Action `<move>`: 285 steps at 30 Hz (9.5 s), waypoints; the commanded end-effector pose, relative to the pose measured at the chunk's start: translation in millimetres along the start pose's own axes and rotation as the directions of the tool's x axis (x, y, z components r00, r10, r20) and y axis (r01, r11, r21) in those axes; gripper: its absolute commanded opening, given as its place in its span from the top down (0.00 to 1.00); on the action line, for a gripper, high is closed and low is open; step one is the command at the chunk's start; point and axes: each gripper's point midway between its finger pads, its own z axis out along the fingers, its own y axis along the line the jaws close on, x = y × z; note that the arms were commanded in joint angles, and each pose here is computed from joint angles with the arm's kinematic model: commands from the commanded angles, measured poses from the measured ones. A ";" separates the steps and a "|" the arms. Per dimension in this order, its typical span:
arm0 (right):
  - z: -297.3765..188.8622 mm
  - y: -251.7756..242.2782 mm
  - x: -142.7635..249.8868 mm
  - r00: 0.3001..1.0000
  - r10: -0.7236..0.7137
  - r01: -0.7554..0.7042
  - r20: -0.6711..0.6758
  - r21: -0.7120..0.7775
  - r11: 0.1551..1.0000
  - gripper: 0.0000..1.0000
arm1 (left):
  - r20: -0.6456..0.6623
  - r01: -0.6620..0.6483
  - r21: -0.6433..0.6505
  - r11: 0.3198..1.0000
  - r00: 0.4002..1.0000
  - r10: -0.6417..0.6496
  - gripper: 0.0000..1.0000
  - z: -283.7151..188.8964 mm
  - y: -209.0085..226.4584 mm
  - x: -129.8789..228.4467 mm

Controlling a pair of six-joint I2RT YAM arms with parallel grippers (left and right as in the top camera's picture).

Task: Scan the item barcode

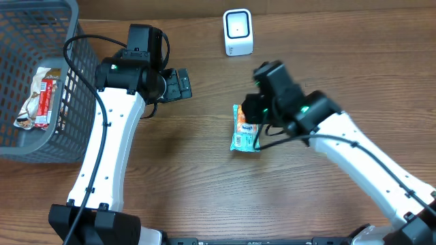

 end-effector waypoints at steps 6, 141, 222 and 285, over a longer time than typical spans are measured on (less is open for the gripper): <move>6.2 -1.1 -4.5 0.976 -0.046 -0.016 0.214 0.280 0.960 0.66 | 0.020 0.004 -0.007 1.000 1.000 -0.004 0.00 -4.4 1.0 -4.1; 78.7 -168.2 44.1 0.936 0.341 -0.352 -0.091 -0.302 0.886 0.96 | 0.020 0.004 -0.007 1.000 1.000 -0.004 0.00 -4.4 1.0 -4.1; 89.9 -133.5 40.2 0.975 0.218 -0.210 0.043 -0.140 0.968 0.89 | 0.020 0.004 -0.007 1.000 1.000 -0.004 0.00 -4.4 1.0 -4.1; 86.0 -152.0 64.0 0.943 0.331 -0.333 -0.045 -0.049 0.942 0.91 | 0.020 0.004 -0.007 1.000 1.000 -0.004 0.00 -4.4 1.0 -4.1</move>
